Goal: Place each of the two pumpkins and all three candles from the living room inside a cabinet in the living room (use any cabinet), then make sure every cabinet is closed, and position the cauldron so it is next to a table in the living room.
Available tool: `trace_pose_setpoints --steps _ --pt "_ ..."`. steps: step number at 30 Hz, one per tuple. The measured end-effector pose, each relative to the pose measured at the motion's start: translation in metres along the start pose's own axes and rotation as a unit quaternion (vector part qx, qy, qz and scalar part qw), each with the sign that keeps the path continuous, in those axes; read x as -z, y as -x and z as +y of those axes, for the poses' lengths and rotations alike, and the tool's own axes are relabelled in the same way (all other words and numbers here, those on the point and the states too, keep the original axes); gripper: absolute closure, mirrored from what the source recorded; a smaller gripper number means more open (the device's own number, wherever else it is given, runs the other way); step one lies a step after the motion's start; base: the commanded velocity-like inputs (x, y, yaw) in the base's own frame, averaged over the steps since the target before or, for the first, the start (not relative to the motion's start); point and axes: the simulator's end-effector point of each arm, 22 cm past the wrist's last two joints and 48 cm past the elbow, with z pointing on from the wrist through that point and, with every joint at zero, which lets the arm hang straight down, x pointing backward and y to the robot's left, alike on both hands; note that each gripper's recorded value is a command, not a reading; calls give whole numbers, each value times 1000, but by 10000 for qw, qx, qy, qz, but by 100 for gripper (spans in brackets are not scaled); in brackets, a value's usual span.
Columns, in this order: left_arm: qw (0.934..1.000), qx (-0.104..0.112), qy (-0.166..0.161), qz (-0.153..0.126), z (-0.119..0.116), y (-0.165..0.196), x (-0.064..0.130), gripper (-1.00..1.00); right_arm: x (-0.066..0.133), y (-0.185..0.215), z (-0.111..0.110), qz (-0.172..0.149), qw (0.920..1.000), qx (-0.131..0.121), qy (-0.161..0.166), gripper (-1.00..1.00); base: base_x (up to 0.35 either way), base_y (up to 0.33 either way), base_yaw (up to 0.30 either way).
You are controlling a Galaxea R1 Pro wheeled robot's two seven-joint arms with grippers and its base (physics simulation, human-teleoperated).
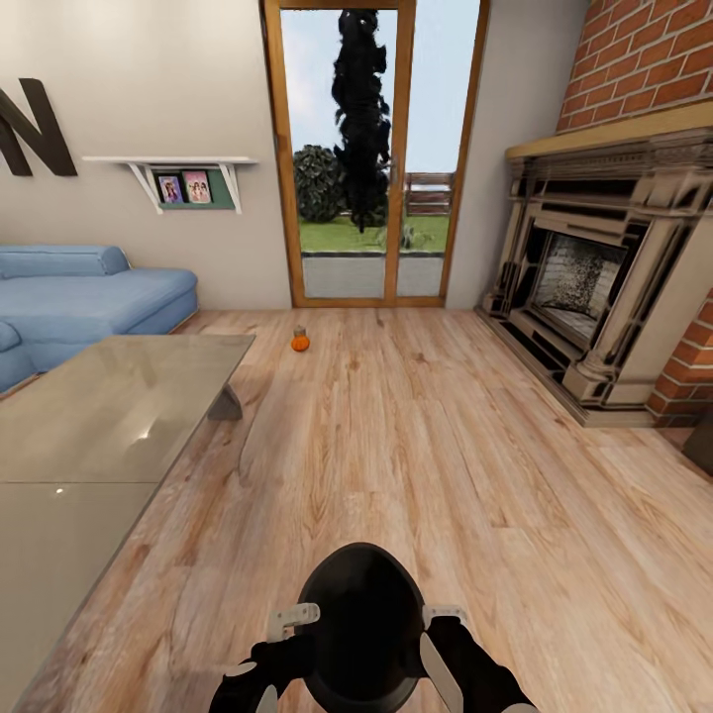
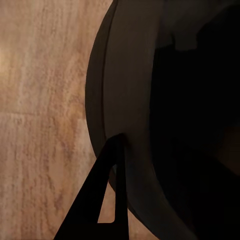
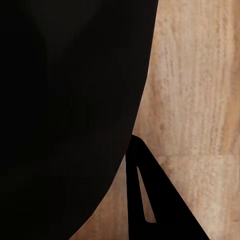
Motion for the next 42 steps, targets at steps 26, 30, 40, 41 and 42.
trace_pose_setpoints --steps 26,30,40,41,42 --pt "10000 6 -6 -2 0 0 0 100 0 0 0 5 10000 -8 3 100 -29 0 0" --pt "10000 7 -5 0 0 0 0 100 0 0 0 7 10000 -9 3 100 -126 0 0" --pt "10000 8 -4 -1 0 0 0 100 0 0 0 6 10000 -8 3 100 -19 0 0" --pt "10000 7 -4 -1 0 0 0 100 0 0 0 6 10000 -9 3 100 -2 0 0" --pt "10000 7 -5 -1 0 0 0 100 0 0 0 6 10000 -9 3 100 -1 0 0"
